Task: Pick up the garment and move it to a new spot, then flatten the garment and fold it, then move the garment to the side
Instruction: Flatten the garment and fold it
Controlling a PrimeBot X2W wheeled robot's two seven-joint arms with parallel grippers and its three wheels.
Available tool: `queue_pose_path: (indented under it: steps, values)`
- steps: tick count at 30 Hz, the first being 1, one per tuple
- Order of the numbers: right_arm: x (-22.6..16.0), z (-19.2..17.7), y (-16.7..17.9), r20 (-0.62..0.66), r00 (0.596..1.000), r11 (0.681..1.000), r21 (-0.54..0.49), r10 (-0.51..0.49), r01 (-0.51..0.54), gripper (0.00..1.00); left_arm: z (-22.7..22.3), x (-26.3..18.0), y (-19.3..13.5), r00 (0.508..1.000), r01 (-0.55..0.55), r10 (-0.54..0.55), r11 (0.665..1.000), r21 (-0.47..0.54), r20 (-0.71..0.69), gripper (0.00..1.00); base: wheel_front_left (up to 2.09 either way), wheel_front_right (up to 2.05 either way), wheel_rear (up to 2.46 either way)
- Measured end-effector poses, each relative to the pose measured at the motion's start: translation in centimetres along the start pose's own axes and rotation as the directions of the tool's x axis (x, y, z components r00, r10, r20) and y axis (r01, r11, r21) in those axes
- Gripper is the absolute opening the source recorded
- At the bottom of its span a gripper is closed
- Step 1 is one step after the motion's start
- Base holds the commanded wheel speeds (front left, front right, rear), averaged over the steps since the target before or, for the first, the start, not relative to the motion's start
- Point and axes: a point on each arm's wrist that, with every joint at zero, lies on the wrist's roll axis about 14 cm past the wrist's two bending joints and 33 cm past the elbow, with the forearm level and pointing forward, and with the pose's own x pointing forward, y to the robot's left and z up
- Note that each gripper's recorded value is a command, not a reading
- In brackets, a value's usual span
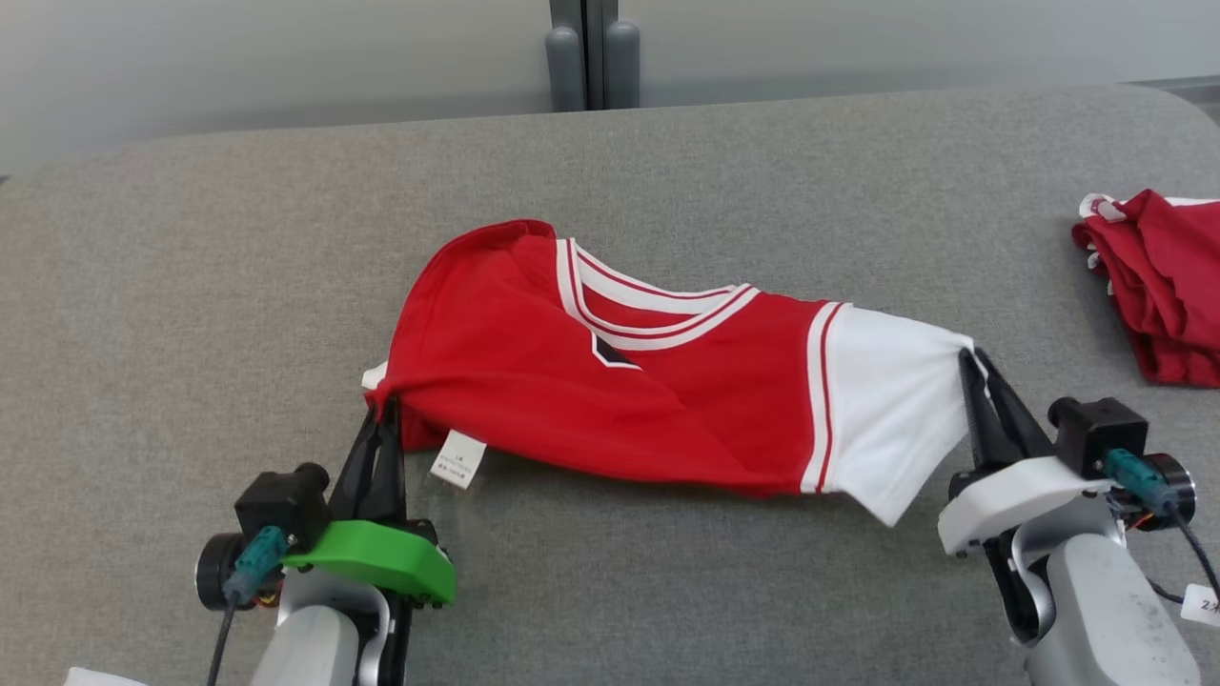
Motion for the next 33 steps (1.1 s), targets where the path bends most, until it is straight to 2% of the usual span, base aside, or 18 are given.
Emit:
queue_pose_path:
  steps: [6, 13, 16, 20, 24, 28, 30, 33]
  values:
    - [1.5, 7.8, -0.3, 0.221, 0.975, 0.99, 0.141, -0.032, 0.001, 0.0, 6.5, 0.1, -0.3, 0.981, 0.022, -0.028, 0.999, 0.033, 0.191, 0.0, 0.0, 0.0, 0.0]
    - [2.4, 15.0, -0.9, 0.392, 0.916, 0.922, 0.379, -0.089, -0.073, 0.0, 13.6, 1.1, -1.6, 0.924, 0.058, -0.09, 0.994, 0.096, 0.372, 0.0, 0.0, 0.0, 0.0]
    - [2.6, 19.8, -0.9, 0.481, 0.872, 0.885, 0.439, -0.087, -0.154, 0.0, 17.7, 1.7, -2.1, 0.878, 0.067, -0.133, 0.985, 0.158, 0.459, 0.0, 0.0, 0.0, 0.0]
    - [2.1, 25.8, -1.1, 0.589, 0.804, 0.858, 0.452, -0.081, -0.245, 0.0, 22.5, 2.3, -3.1, 0.817, 0.072, -0.2, 0.966, 0.248, 0.541, 0.0, 0.0, 0.0, 0.0]
    - [1.5, 31.4, -1.5, 0.674, 0.736, 0.861, 0.412, -0.067, -0.299, 0.0, 27.3, 3.0, -4.3, 0.765, 0.071, -0.258, 0.945, 0.32, 0.591, 0.0, 0.0, 0.0, 0.0]
    - [1.5, 35.7, -1.9, 0.73, 0.681, 0.898, 0.332, -0.051, -0.288, 0.0, 30.2, 4.5, -4.9, 0.757, 0.067, -0.282, 0.931, 0.36, 0.589, 0.0, 0.0, 0.0, 0.0]
    - [2.2, 36.8, -2.2, 0.737, 0.674, 0.911, 0.312, -0.052, -0.27, 0.0, 30.6, 5.6, -5.2, 0.767, 0.076, -0.286, 0.93, 0.36, 0.575, 0.0, 0.0, 0.0, 0.0]
    - [4.1, 37.2, -2.8, 0.725, 0.686, 0.929, 0.293, -0.062, -0.226, 0.0, 30.5, 7.7, -5.1, 0.785, 0.084, -0.286, 0.928, 0.363, 0.549, 0.0, 0.0, 0.0, 0.0]
